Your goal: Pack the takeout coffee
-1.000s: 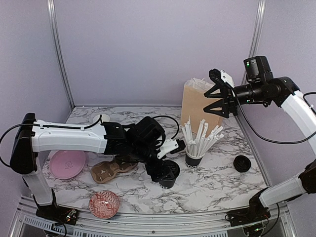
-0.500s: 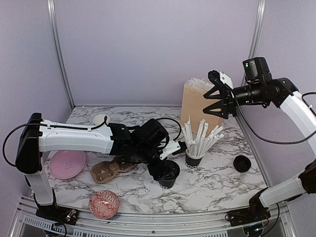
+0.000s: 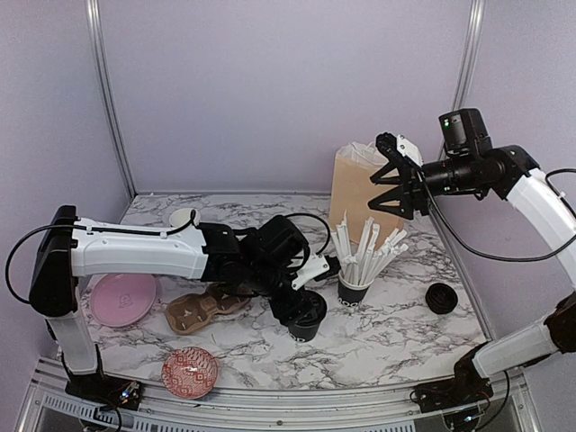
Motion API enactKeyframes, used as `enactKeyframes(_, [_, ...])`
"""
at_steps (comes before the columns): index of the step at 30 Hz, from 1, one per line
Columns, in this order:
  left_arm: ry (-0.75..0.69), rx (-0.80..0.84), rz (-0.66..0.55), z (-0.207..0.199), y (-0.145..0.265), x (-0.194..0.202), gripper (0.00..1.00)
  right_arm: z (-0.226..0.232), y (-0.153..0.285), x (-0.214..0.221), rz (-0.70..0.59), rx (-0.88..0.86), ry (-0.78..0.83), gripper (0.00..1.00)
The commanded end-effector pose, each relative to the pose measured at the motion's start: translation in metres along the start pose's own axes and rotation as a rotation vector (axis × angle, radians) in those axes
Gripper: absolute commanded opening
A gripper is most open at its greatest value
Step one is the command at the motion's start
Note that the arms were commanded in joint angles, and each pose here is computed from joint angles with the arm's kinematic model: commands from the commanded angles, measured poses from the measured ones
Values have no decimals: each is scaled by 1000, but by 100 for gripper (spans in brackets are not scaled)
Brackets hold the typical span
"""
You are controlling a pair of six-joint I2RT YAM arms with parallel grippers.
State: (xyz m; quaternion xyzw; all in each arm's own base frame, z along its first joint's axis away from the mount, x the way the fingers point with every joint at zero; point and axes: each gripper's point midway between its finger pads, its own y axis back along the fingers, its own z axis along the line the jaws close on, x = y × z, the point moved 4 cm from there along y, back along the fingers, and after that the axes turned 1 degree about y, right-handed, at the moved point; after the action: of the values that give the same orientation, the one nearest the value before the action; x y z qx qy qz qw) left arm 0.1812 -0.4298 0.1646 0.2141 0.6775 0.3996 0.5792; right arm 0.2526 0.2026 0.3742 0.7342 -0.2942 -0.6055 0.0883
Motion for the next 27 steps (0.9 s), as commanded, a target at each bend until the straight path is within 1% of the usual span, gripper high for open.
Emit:
enactKeyframes(1, [35,-67,7,17,13,-4,71,-14,7,-1,5,97,-29,63])
enactKeyframes(5, [75,-122,-29,47,31,-11,70,-32,13,13,36,189,-80,63])
enactKeyframes(8, [101,-159,-70,78,46,-21,70,-48,18,31,62,251,-144,63])
enactKeyframes(11, [148,-218,-86,118,56,-25,70,-63,24,54,87,300,-222,62])
enactKeyframes(15, [255,-313,-77,179,64,-23,70,-76,33,80,116,369,-291,61])
enactKeyframes(18, [343,-401,-46,222,66,-20,70,-74,38,90,144,400,-290,60])
enactKeyframes(23, [462,-486,26,273,56,1,70,-70,48,102,227,465,-305,55])
enactKeyframes(25, [509,-491,51,288,48,12,70,-61,54,100,251,444,-291,53])
enactKeyframes(27, [546,-491,62,298,45,19,70,-43,59,93,252,384,-241,49])
